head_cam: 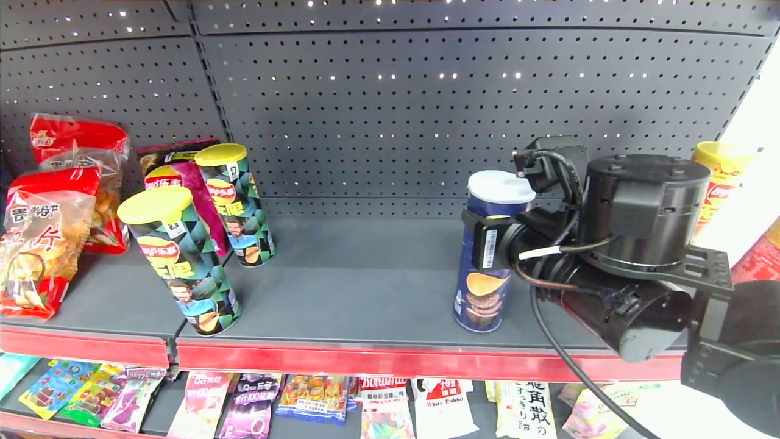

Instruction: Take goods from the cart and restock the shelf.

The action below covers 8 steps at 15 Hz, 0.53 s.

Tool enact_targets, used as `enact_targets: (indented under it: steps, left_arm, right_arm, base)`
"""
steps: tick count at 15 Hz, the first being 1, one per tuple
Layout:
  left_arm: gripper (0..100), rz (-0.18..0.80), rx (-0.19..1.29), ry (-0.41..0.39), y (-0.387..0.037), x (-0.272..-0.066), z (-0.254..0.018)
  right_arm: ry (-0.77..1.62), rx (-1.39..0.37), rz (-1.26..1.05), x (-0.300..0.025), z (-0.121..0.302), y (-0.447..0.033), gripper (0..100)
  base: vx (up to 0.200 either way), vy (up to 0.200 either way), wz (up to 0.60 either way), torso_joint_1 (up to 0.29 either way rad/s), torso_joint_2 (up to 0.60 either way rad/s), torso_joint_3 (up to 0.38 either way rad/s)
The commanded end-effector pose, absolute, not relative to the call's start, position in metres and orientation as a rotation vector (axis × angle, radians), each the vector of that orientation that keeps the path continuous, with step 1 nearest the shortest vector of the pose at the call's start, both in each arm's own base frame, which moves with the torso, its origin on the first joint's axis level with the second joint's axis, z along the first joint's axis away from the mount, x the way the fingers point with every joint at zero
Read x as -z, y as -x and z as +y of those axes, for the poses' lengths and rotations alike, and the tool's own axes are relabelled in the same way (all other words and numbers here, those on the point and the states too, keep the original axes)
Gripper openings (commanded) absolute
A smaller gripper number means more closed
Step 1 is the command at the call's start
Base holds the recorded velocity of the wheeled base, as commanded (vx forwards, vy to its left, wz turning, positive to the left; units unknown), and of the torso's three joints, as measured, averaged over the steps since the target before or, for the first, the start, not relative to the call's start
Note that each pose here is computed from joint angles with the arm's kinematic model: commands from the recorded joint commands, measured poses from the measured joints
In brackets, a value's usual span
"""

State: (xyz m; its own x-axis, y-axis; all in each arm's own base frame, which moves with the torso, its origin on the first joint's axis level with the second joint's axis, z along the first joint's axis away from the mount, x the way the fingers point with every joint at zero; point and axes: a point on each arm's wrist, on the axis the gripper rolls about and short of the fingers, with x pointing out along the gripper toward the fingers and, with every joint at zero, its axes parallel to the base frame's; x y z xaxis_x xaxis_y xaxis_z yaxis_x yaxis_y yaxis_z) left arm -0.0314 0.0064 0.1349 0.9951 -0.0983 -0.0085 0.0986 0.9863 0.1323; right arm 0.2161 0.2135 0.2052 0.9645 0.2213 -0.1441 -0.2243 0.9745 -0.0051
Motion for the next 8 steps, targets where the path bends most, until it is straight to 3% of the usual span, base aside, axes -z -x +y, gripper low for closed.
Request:
enact_targets:
  steps: [1,8]
  left_arm:
    - [0,0.004,0.099,-0.133,0.031,-0.134,0.006]
    - [0,-0.002,0.098,-0.132,0.032,-0.133,0.007]
  right_arm:
    - [0.031,-0.234,0.156,-0.201,0.216,-0.214,0]
    - [0.057,-0.274,0.173,-0.194,0.217,-0.198,0]
  base:
    - [0.000,0.000,0.00,0.000,0.00,0.000]
    - [0.000,0.000,0.00,0.000,0.00,0.000]
